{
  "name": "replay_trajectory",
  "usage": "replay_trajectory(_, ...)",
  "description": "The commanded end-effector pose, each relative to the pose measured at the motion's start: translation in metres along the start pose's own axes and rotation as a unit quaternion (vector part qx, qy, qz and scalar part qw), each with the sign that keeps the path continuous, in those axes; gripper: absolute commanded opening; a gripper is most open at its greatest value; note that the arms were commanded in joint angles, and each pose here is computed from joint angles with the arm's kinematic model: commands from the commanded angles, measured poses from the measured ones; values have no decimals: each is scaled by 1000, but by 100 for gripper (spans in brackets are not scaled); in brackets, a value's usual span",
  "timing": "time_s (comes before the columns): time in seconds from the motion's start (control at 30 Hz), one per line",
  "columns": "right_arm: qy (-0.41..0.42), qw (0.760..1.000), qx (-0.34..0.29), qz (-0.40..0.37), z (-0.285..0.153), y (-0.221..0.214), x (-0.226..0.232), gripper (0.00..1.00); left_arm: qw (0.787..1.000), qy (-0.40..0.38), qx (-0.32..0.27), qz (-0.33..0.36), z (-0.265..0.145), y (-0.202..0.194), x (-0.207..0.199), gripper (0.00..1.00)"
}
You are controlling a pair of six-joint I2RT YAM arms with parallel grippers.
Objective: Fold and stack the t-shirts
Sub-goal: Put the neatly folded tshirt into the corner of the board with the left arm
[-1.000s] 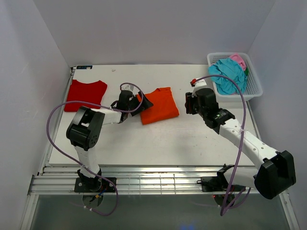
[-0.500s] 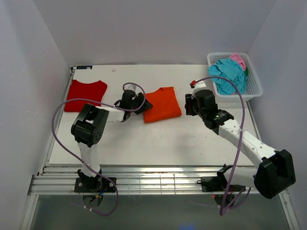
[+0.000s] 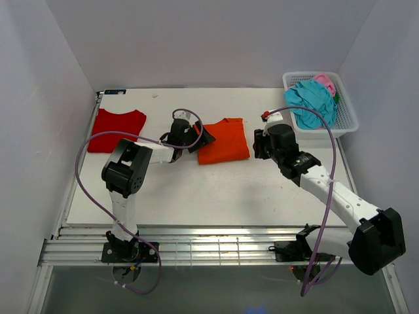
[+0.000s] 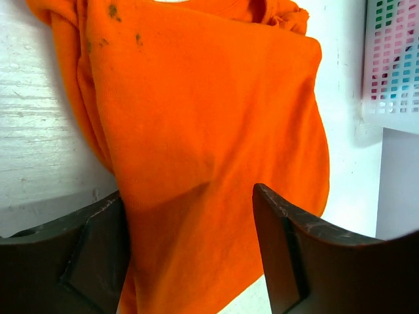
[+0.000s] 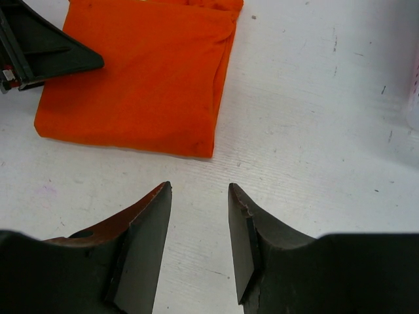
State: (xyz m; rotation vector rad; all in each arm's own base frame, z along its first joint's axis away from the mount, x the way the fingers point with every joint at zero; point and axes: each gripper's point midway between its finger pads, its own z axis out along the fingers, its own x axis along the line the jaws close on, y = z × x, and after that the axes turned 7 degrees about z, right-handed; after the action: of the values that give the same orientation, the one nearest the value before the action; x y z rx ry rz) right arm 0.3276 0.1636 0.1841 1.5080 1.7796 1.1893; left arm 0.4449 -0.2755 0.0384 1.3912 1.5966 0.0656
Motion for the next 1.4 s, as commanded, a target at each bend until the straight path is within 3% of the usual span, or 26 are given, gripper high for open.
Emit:
replay_trajectory(0.0,0,1000,-10,4,9,3,1,47,988,107,109,-6,-3,-77,66,80)
replay_trajectory(0.17,3,999,35,-6,48,-18,7,42,988,110,108,0,-4,-77,67,82)
replay_trajectory(0.23,1,999,38,-6,65,-19,10,32,988,110,108,2,-5,-76,66,82)
replay_trajectory(0.27,4,999,40,-6,71,-19,12,14,988,110,106,3,-5,-76,66,82)
replay_trajectory(0.33,11,999,50,-8,89,-18,19,8,988,111,104,5,-6,-74,65,82)
replay_trajectory(0.7,36,999,31,-13,148,13,44,8,987,121,103,18,-9,-70,67,83)
replay_trajectory(1.03,24,990,134,-29,205,-49,42,8,986,121,109,20,-6,-72,69,83)
replay_trajectory(1.37,34,982,186,-22,215,-90,42,8,988,105,114,16,3,-70,61,83)
